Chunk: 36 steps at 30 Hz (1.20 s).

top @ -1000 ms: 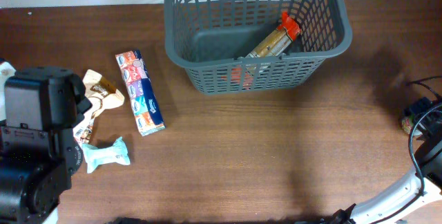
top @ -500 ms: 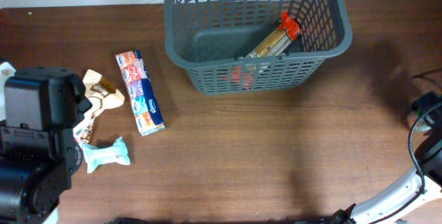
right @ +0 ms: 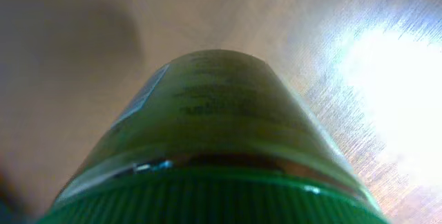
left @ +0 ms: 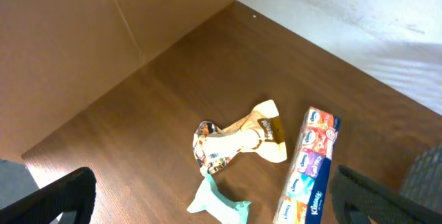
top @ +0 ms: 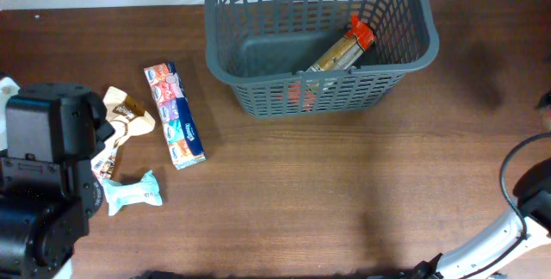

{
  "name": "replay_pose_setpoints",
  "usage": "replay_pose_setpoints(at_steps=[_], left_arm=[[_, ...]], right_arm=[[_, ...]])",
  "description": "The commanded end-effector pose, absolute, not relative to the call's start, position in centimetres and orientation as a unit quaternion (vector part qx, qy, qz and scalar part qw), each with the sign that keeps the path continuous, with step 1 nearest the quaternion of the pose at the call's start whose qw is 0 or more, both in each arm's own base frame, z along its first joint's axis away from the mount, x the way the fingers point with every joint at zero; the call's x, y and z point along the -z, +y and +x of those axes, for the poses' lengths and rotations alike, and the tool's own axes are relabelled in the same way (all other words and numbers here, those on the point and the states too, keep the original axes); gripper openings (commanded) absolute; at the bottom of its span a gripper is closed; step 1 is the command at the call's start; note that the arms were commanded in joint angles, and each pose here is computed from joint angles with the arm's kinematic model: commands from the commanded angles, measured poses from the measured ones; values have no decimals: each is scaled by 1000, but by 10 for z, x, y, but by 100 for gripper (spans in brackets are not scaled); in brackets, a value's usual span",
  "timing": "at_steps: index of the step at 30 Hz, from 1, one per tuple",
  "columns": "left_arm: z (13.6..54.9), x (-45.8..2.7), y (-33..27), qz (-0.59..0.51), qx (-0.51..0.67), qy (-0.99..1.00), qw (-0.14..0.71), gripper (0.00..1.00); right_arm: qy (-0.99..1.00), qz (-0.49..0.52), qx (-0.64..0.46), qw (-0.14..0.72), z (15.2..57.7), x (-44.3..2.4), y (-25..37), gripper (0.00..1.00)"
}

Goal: Pack container
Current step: 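Grasp the green-lidded jar with the right gripper, then lift the jar over the basket and drop it inside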

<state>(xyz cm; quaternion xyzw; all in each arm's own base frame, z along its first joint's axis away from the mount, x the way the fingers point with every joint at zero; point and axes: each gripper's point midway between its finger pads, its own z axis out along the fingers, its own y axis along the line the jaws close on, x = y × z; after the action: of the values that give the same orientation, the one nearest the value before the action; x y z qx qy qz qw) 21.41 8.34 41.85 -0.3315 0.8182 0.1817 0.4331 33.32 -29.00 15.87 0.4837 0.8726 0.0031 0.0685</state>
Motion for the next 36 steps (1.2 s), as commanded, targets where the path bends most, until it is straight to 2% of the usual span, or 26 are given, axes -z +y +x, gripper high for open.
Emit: replay_pose_setpoints(at_steps=[1,5,9,17,24,30,36], left_arm=[[214,-418,83,-334,-178,818,433,100],[214,-418,83,-334,-178,818,433,100],[214,-418,83,-334,-178,818,433,100],[214,-418,83,-334,-178,818,433,100],[214,-418,83,-334,-178,818,433,100],[214,-418,83,-334,-178,818,433,100],[214,-418,83,-334,-178,818,432,100]], right_arm=[[880,448,-5,160,368,-226,-273,4],[881,388,-31,268,397,-312,-226,4],[865,303,-100,387,415,-397,-143,4],[838,168,-199,480,425,-475,0,4],[845,93,-218,480,445,-471,89,4],[875,74,-197,435,474,-423,128,4],[907,80,-177,373,502,-358,136,4]])
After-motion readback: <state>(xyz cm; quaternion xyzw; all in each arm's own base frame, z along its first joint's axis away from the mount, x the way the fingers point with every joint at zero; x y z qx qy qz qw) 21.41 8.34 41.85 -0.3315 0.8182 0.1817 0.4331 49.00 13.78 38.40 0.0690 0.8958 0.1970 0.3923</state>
